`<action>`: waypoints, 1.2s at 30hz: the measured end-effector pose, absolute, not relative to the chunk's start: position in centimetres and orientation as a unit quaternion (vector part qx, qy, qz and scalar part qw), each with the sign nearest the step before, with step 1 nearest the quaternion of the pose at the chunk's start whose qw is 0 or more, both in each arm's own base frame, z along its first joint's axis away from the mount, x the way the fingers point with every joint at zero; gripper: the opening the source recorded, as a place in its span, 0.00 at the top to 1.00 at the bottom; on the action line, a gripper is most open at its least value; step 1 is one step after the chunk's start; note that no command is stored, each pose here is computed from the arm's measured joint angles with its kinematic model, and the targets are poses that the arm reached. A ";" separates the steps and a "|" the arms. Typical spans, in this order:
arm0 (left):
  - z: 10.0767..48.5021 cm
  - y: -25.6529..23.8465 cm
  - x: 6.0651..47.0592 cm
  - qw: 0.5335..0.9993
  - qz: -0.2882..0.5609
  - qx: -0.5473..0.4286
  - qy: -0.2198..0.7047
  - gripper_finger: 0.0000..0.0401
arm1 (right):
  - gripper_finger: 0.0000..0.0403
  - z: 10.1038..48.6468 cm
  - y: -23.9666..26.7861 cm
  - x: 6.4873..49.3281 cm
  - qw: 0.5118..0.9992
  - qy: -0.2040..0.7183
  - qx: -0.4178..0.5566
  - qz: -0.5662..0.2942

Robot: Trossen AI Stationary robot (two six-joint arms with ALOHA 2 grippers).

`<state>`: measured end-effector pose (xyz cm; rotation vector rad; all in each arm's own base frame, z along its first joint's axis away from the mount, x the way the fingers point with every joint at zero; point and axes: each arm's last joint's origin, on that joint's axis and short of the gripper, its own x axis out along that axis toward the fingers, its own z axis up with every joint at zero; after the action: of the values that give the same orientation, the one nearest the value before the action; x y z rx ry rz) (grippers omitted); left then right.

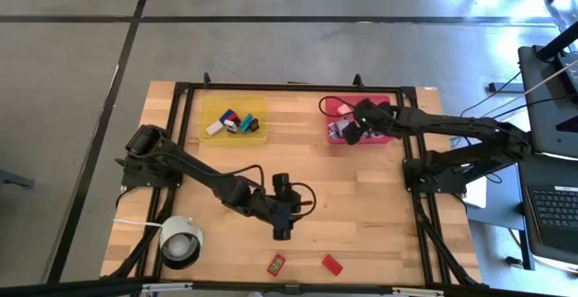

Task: Pick & Place Office items
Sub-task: Put the left red digital clock into the yellow bin

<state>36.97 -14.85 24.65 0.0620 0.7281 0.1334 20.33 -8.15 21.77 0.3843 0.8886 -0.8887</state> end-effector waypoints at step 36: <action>18.1 -24.0 33.6 0.838 0.069 -0.331 0.428 0.28 | 0.36 22.5 3.6 22.2 0.892 0.408 0.094 -0.169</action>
<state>33.59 -24.01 18.09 -0.7001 0.9049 0.1461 22.18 3.58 22.45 0.1957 0.8476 -0.3510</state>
